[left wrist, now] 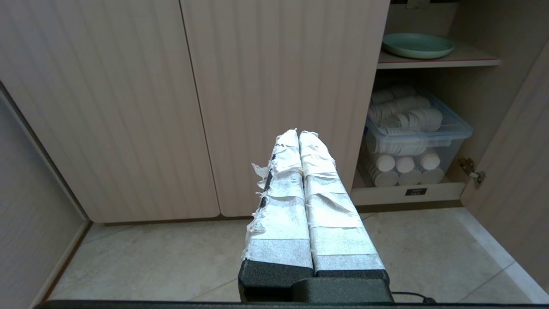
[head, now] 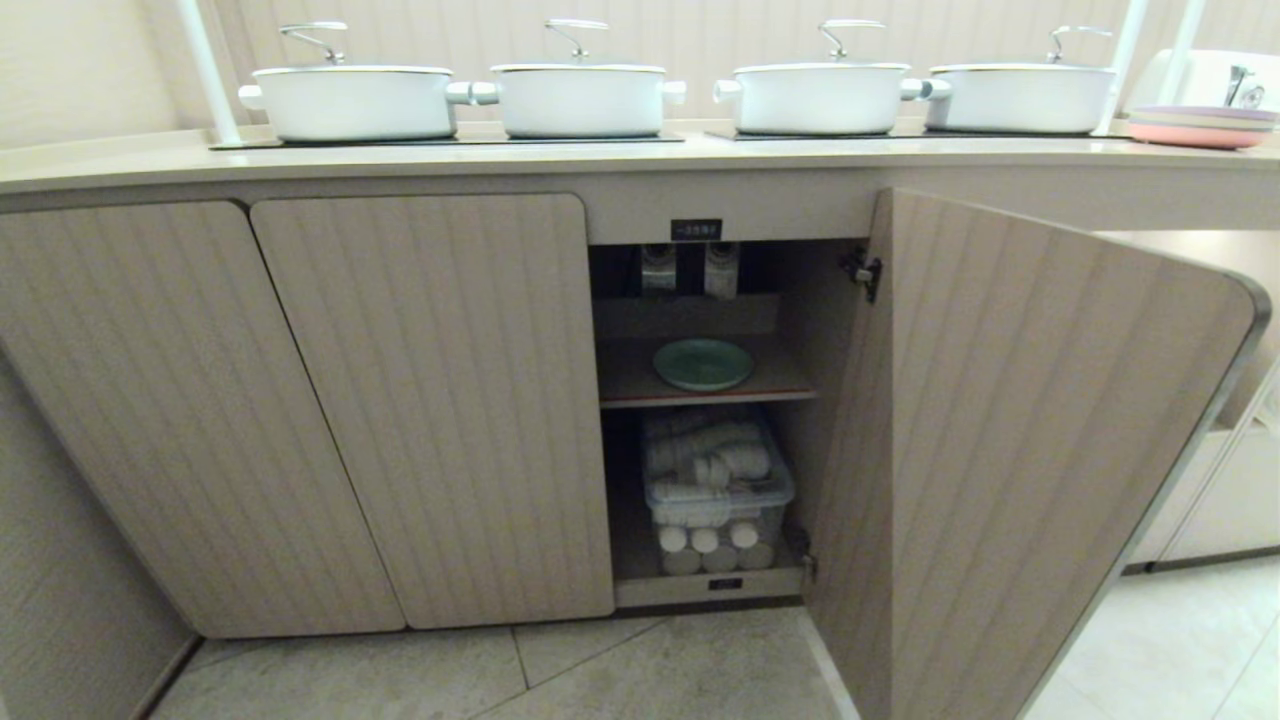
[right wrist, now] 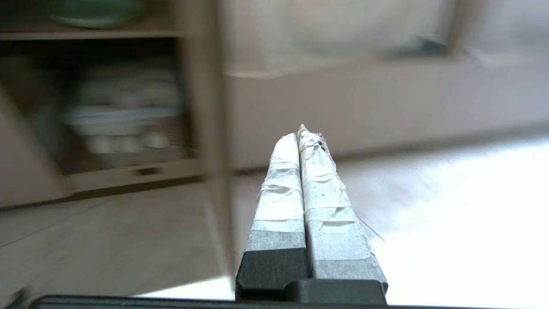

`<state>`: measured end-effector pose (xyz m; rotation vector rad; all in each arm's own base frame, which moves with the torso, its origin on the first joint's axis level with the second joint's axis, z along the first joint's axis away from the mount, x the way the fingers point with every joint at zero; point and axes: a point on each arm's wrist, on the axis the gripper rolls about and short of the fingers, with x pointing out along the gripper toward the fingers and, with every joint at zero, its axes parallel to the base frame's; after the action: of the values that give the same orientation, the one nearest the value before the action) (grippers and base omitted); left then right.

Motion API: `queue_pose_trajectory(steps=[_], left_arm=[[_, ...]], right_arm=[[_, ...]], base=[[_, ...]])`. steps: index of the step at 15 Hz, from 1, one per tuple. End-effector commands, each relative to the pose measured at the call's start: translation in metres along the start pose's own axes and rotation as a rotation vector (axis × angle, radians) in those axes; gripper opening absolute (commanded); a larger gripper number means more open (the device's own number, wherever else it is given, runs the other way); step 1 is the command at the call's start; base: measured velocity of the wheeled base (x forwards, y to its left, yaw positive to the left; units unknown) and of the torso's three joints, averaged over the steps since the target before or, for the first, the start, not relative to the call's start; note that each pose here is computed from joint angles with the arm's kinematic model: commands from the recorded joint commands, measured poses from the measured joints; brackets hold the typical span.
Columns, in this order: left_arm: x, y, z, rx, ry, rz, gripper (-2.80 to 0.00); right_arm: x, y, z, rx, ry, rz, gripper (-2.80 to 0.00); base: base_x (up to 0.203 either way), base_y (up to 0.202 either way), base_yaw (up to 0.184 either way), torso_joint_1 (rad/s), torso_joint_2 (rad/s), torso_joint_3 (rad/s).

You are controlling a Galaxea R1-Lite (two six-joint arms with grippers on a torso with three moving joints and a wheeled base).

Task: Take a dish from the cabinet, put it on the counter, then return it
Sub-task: Close the cabinet door

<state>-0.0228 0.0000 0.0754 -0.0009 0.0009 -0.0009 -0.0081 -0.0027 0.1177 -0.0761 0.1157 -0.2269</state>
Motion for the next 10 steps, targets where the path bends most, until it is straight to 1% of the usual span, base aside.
queue_pose_trajectory(steps=[1,2,4,8,10], left_arm=[[0.0,0.0,0.0,-0.001,-0.001,-0.002,-2.8],[0.0,0.0,0.0,0.001,-0.001,0.001,-2.8],[0.0,0.0,0.0,0.0,-0.001,-0.001,-2.8],[0.0,0.0,0.0,0.0,-0.001,0.0,-2.8],[0.0,0.0,0.0,0.001,0.0,-0.001,-2.8]], right_arm=[[0.013,0.0,0.011,0.0,0.1,-0.095,-2.8],[0.018,-0.001,0.019,0.002,0.126,-0.129,-2.8],[0.028,-0.003,0.034,0.005,0.154,-0.165,-2.8],[0.054,-0.008,0.068,0.009,0.198,-0.2,-2.8],[0.069,-0.011,0.087,0.044,0.204,-0.213,-2.8]], base=[[0.0,0.0,0.0,0.0,0.0,0.0],[0.0,0.0,0.0,0.0,0.0,0.0],[0.0,0.0,0.0,0.0,0.0,0.0],[0.0,0.0,0.0,0.0,0.0,0.0],[0.0,0.0,0.0,0.0,0.0,0.0]])
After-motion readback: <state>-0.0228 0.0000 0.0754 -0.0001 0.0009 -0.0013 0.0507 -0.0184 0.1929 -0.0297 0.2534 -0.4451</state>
